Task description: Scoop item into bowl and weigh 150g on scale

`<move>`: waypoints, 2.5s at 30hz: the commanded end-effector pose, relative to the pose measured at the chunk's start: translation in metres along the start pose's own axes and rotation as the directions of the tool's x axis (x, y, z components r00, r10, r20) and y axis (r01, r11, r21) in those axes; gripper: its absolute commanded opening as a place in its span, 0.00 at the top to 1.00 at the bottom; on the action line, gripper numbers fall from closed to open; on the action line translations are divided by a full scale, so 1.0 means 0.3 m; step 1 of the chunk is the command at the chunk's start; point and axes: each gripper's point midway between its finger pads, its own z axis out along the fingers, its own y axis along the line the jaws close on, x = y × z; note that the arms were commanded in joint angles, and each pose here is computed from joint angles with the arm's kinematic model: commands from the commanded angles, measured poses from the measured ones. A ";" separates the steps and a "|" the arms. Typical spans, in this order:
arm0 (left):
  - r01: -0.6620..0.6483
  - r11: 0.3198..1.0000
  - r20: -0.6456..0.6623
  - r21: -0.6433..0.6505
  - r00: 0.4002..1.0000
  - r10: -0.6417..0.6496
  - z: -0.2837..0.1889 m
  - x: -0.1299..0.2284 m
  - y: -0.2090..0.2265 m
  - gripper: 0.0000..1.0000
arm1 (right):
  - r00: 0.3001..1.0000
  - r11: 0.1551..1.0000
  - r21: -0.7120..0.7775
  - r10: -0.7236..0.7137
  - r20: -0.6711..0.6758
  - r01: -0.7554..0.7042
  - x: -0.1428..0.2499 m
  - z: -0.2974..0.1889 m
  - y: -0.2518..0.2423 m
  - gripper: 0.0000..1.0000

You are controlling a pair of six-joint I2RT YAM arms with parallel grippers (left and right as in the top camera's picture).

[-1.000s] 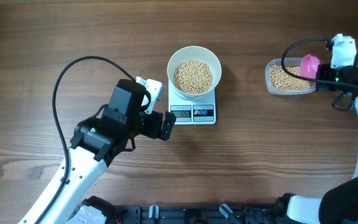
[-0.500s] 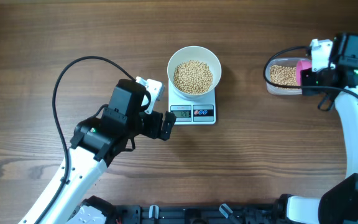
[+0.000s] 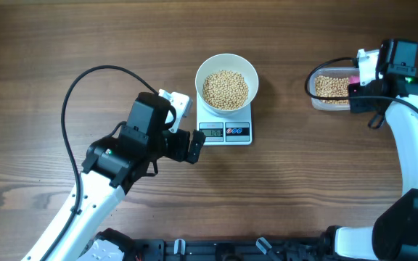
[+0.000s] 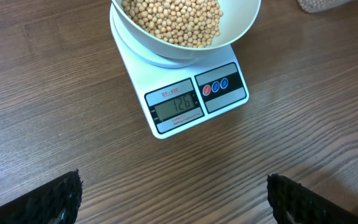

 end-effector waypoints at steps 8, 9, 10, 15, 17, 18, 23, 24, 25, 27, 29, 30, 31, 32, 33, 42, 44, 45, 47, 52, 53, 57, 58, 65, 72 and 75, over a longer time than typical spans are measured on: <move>-0.024 1.000 0.004 0.015 1.000 0.024 -0.002 -0.006 -0.012 0.00 | 0.999 0.973 -0.228 0.011 -0.035 -0.019 0.048 0.071 0.156 0.96; -0.024 1.000 0.004 0.015 1.000 0.024 -0.002 -0.006 -0.012 0.00 | 0.999 0.970 -0.241 0.012 -0.031 -0.019 0.046 0.069 0.163 0.96; -0.024 1.000 0.004 0.015 1.000 0.024 -0.002 -0.006 -0.012 0.00 | 1.000 0.965 -0.262 0.014 -0.024 -0.020 0.042 0.066 0.175 0.96; -0.024 1.000 0.004 0.015 1.000 0.024 -0.002 -0.006 -0.012 0.00 | 0.999 0.931 -0.364 0.032 0.009 -0.026 0.019 0.047 0.233 0.96; -0.024 1.000 0.004 0.015 1.000 0.024 -0.002 -0.006 -0.012 0.00 | 0.998 0.928 -0.368 0.056 0.007 -0.050 0.014 0.046 0.234 0.96; -0.024 1.000 0.004 0.015 1.000 0.024 -0.002 -0.006 -0.012 0.00 | 0.998 0.928 -0.368 0.070 0.003 -0.064 0.013 0.046 0.234 0.96; -0.024 1.000 0.004 0.015 1.000 0.024 -0.002 -0.006 -0.012 0.00 | 0.992 0.886 -0.456 0.120 0.044 -0.087 -0.018 0.028 0.248 0.96; -0.024 1.000 0.004 0.015 1.000 0.024 -0.002 -0.006 -0.012 0.00 | 0.989 0.868 -0.486 0.138 0.049 -0.097 -0.021 0.022 0.251 0.96; -0.024 1.000 0.004 0.015 1.000 0.024 -0.002 -0.006 -0.012 0.00 | 0.987 0.853 -0.511 0.156 0.049 -0.109 -0.022 0.020 0.249 0.96; -0.024 1.000 0.004 0.015 1.000 0.024 -0.002 -0.006 -0.012 0.00 | 0.982 0.830 -0.542 0.185 0.042 -0.133 -0.017 0.020 0.242 0.96; -0.024 1.000 0.004 0.015 1.000 0.024 -0.002 -0.006 -0.012 0.00 | 0.976 0.803 -0.574 0.215 0.024 -0.163 -0.006 0.025 0.236 0.96; -0.024 1.000 0.004 0.015 1.000 0.024 -0.002 -0.006 -0.012 0.00 | 0.974 0.794 -0.581 0.227 0.009 -0.179 0.004 0.031 0.231 0.96; -0.024 1.000 0.004 0.015 1.000 0.024 -0.002 -0.006 -0.012 0.00 | 0.971 0.787 -0.583 0.239 -0.011 -0.200 0.015 0.041 0.226 0.96; -0.024 1.000 0.004 0.015 1.000 0.024 -0.002 -0.006 -0.012 0.00 | 0.968 0.782 -0.583 0.249 -0.029 -0.219 0.024 0.049 0.223 0.96; -0.024 1.000 0.004 0.015 1.000 0.024 -0.002 -0.006 -0.012 0.00 | 0.965 0.777 -0.583 0.258 -0.047 -0.236 0.032 0.057 0.221 0.96; -0.024 1.000 0.004 0.015 1.000 0.024 -0.002 -0.006 -0.012 0.00 | 0.930 0.707 -0.620 0.352 -0.108 -0.340 0.062 0.069 0.185 0.95; -0.024 1.000 0.004 0.015 1.000 0.024 -0.002 -0.006 -0.012 0.00 | 0.913 0.656 -0.664 0.394 -0.105 -0.360 0.054 0.049 0.171 0.96; -0.024 1.000 0.004 0.015 1.000 0.024 -0.002 -0.006 -0.012 0.00 | 0.909 0.646 -0.671 0.403 -0.108 -0.366 0.055 0.045 0.167 0.96; -0.024 1.000 0.004 0.015 1.000 0.024 -0.002 -0.006 -0.012 0.00 | 0.898 0.626 -0.679 0.425 -0.116 -0.383 0.061 0.039 0.153 0.95; -0.024 1.000 0.004 0.015 1.000 0.024 -0.002 -0.006 -0.012 0.00 | 0.857 0.532 -0.741 0.504 -0.112 -0.410 0.053 0.003 0.110 0.96; -0.024 1.000 0.004 0.015 1.000 0.024 -0.002 -0.006 -0.012 0.00 | 0.846 0.523 -0.738 0.520 -0.121 -0.427 0.057 0.004 0.098 0.96; -0.024 1.000 0.004 0.015 1.000 0.024 -0.002 -0.006 -0.012 0.00 | 0.795 0.486 -0.717 0.587 -0.157 -0.500 0.080 0.010 0.040 0.96; -0.024 1.000 0.004 0.015 1.000 0.024 -0.002 -0.006 -0.012 0.00 | 0.786 0.476 -0.718 0.597 -0.159 -0.507 0.085 0.008 0.030 0.96; -0.024 1.000 0.004 0.015 1.000 0.024 -0.002 -0.006 -0.012 0.00 | 0.703 0.320 -0.809 0.695 -0.153 -0.493 0.074 -0.066 -0.043 0.96; -0.024 1.000 0.004 0.015 1.000 0.024 -0.002 -0.006 -0.012 0.00 | 0.673 0.243 -0.822 0.708 -0.213 -0.515 0.105 -0.101 -0.037 0.96; -0.024 1.000 0.004 0.015 1.000 0.024 -0.002 -0.006 -0.012 0.00 | 0.664 0.193 -0.858 0.718 -0.207 -0.476 0.079 -0.134 -0.033 0.96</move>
